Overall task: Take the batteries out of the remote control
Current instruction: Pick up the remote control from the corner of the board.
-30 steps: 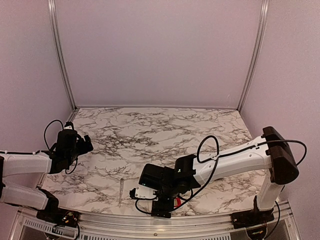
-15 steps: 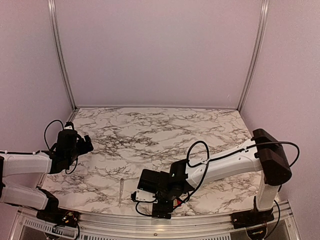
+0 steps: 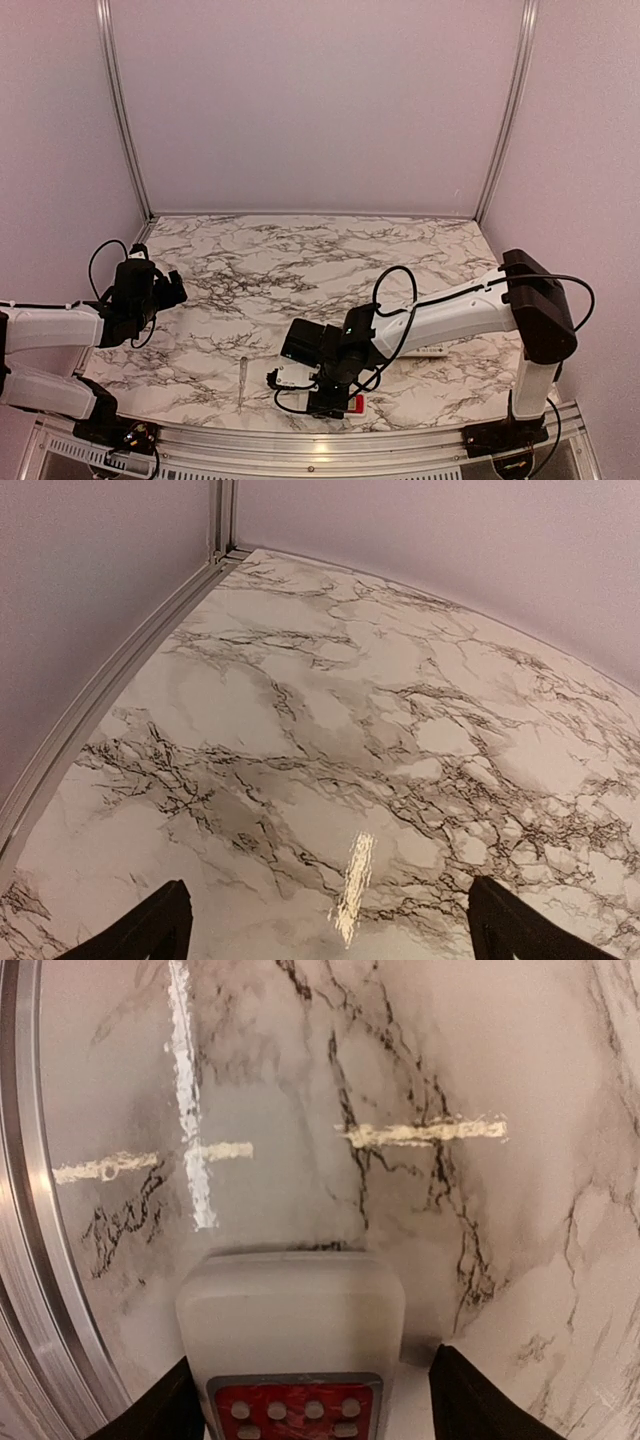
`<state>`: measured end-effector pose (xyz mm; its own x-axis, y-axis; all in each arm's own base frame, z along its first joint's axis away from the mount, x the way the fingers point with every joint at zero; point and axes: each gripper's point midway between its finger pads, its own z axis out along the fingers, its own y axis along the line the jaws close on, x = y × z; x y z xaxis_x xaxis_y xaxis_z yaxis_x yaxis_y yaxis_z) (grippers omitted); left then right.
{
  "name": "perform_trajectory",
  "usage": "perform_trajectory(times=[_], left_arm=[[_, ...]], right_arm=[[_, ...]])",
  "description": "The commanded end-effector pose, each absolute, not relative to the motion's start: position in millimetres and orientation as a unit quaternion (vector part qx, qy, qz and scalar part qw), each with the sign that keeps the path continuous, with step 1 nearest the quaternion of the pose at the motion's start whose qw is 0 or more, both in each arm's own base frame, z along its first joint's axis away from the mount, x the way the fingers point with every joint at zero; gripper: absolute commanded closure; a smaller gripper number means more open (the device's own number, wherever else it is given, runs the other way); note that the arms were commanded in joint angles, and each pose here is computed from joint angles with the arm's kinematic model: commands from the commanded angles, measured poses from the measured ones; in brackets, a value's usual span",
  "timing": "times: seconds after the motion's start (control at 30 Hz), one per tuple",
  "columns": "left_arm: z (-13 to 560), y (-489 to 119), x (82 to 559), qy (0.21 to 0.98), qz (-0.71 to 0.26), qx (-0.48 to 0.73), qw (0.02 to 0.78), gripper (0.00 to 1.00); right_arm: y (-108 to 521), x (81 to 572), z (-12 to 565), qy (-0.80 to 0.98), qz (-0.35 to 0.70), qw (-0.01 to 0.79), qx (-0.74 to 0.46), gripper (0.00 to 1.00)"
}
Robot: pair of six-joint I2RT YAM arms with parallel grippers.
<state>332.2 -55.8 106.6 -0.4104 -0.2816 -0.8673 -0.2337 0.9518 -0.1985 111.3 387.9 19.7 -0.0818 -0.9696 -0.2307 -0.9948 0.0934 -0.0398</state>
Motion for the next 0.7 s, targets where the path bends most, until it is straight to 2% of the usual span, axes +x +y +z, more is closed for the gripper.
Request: perform_trajectory(times=[0.0, 0.3, 0.67], left_arm=[[114.8, -57.2, 338.4, 0.833, -0.020, -0.154, 0.530, 0.01], [115.5, -57.3, 338.7, 0.833, -0.021, -0.154, 0.531, 0.01], [116.5, -59.5, 338.6, 0.833, -0.026, -0.149, 0.532, 0.01]], right_arm=[[392.3, 108.1, 13.7, 0.730, 0.079, 0.085, -0.674, 0.29], [394.2, 108.5, 18.5, 0.728, 0.084, 0.092, -0.674, 0.47], [413.3, 126.9, 66.2, 0.717, 0.094, 0.195, -0.662, 0.59]])
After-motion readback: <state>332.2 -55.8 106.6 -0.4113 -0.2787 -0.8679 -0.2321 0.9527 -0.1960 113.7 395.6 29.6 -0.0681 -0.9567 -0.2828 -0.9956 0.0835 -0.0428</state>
